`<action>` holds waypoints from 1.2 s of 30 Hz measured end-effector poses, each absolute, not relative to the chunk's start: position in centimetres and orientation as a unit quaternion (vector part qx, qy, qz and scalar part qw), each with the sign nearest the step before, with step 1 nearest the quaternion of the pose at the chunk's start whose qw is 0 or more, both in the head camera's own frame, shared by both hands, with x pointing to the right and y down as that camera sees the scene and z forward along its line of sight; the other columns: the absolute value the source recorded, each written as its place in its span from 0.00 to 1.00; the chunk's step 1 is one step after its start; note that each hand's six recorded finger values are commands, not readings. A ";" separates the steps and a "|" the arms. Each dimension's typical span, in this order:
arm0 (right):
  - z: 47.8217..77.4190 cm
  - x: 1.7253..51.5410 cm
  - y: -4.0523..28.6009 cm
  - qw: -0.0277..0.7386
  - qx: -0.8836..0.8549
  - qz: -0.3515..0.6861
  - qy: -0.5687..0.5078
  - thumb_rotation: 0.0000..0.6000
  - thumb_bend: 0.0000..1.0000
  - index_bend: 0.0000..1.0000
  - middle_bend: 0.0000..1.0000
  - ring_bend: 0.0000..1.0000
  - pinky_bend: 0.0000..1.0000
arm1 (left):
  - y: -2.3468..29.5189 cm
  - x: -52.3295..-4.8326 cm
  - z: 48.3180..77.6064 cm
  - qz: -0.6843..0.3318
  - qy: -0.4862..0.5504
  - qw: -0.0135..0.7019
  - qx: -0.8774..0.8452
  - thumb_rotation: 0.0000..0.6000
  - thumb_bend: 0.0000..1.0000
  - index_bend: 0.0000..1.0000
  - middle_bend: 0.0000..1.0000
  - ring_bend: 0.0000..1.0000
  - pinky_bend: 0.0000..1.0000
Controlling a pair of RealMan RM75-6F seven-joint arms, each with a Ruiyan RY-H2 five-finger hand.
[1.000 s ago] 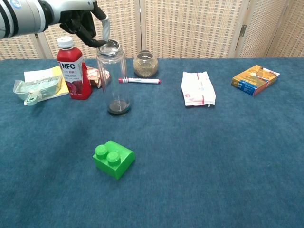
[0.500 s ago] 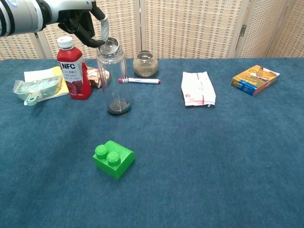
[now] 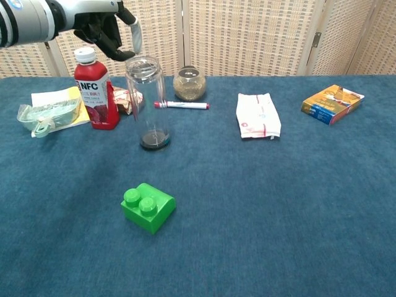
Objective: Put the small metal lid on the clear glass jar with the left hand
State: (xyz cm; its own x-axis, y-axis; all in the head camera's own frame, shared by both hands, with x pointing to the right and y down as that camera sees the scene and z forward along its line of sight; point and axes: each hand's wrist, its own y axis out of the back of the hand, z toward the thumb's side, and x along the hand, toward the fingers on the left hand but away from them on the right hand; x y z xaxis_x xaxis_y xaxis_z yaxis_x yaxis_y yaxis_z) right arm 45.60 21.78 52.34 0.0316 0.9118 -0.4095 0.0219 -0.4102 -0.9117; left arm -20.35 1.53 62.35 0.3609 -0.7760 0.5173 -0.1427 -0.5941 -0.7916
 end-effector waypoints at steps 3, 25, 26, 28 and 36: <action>52.4 45.5 21.8 0.384 -0.608 0.580 -0.384 1.00 0.44 0.05 0.21 0.12 0.28 | 1.6 -20.4 62.3 -0.476 0.305 0.332 -0.755 1.00 0.43 0.44 1.00 0.94 1.00; 52.4 45.6 21.6 0.383 -0.606 0.582 -0.382 1.00 0.44 0.05 0.21 0.12 0.28 | 3.0 -20.0 62.3 -0.469 0.282 0.333 -0.768 1.00 0.43 0.33 1.00 0.95 1.00; 52.4 45.6 21.6 0.383 -0.606 0.583 -0.382 1.00 0.44 0.05 0.21 0.12 0.28 | 3.0 -20.0 62.4 -0.468 0.282 0.334 -0.768 1.00 0.43 0.33 1.00 0.95 1.00; 52.4 45.7 21.7 0.382 -0.606 0.584 -0.382 1.00 0.44 0.05 0.21 0.12 0.28 | 3.0 -19.8 62.4 -0.467 0.282 0.334 -0.769 1.00 0.43 0.33 1.00 0.95 1.00; 52.5 45.8 21.7 0.381 -0.606 0.584 -0.383 1.00 0.44 0.05 0.21 0.11 0.28 | 3.3 -19.6 62.9 -0.472 0.269 0.336 -0.770 1.00 0.43 0.33 1.00 0.95 1.00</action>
State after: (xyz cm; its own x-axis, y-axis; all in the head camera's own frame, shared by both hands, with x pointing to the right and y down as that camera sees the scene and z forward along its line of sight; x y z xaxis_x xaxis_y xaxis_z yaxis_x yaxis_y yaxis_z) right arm 45.78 21.71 52.49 0.0240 0.9094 -0.4153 0.0188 -0.4158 -0.9093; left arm -19.59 3.33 62.88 0.4097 -0.7313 0.5453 -0.0979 -0.6296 -0.7707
